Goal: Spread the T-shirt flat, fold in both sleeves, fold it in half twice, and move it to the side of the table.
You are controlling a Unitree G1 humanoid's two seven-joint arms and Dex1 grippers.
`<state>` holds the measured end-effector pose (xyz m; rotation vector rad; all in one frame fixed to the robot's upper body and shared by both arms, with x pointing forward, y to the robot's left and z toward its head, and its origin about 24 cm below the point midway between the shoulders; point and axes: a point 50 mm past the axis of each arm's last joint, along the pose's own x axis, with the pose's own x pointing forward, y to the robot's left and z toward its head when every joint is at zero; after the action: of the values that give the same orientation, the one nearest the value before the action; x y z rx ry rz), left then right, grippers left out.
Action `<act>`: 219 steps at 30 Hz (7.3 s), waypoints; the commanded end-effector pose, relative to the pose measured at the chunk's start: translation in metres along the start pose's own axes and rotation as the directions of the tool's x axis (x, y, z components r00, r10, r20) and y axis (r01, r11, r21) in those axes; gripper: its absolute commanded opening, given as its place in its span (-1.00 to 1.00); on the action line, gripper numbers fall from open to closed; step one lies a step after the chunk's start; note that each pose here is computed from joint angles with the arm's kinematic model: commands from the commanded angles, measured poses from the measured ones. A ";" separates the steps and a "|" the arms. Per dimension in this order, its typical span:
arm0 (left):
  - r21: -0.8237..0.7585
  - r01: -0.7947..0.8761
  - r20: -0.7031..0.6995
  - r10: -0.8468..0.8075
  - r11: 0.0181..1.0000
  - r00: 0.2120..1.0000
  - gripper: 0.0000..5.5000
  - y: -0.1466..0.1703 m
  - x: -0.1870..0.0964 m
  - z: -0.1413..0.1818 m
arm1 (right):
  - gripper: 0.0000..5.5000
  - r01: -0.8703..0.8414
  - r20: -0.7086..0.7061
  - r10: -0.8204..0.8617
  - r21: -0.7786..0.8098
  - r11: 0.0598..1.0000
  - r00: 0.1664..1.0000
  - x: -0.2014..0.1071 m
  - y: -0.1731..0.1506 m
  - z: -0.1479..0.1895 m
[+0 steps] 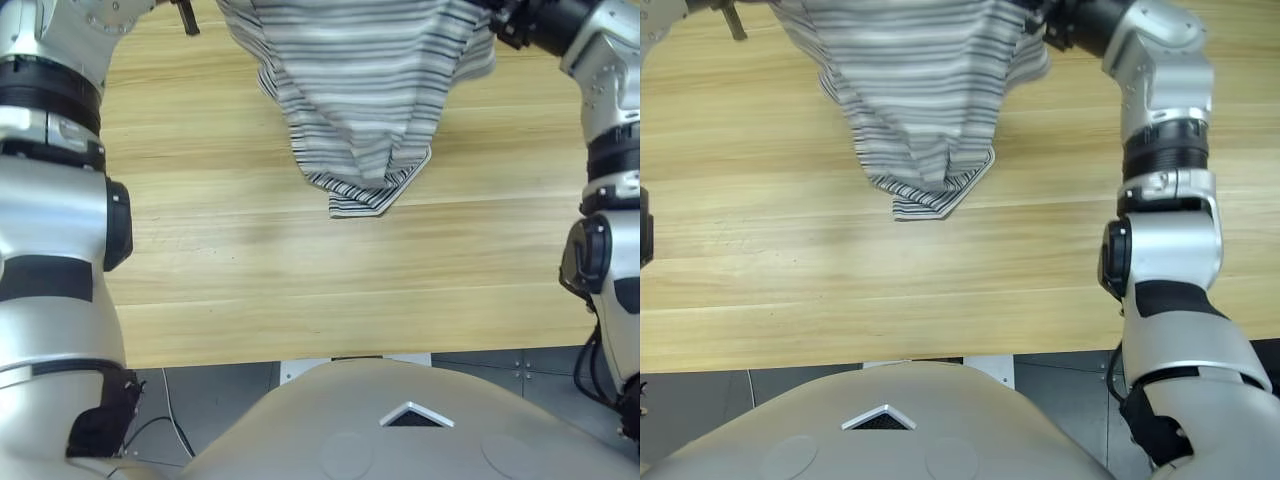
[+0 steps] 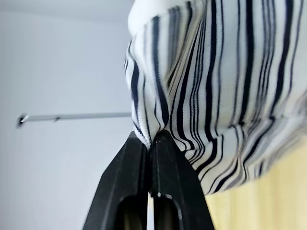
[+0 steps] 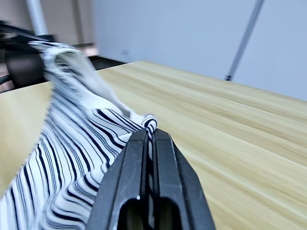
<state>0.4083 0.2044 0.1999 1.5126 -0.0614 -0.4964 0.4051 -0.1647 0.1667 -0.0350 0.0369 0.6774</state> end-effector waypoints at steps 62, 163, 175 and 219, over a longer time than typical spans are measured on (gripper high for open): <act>-0.287 0.649 0.608 -0.389 0.705 0.692 -0.11 -0.138 -0.144 0.041 | -0.21 -0.584 -0.195 0.571 -0.013 0.811 0.797 -0.125 0.070 -0.097; -0.544 0.518 0.324 -0.404 0.660 0.855 -0.11 -0.214 0.023 0.104 | -0.21 -0.909 -0.568 0.747 -0.005 0.416 0.345 -0.186 0.159 -0.157; -0.703 0.353 -0.002 -0.498 0.618 0.867 -0.11 -0.243 -0.019 0.017 | -0.21 -0.912 -0.580 0.763 0.081 0.402 0.285 -0.202 0.161 -0.162; -0.308 0.451 0.379 -0.327 0.838 0.866 -0.11 -0.150 -0.136 -0.022 | -0.21 -0.631 -0.363 0.518 -0.380 0.676 0.774 -0.132 0.121 -0.140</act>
<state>0.2571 0.2668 0.0631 1.0002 0.1284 -1.0545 0.2239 -0.1569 0.0327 -0.5922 0.0877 1.3236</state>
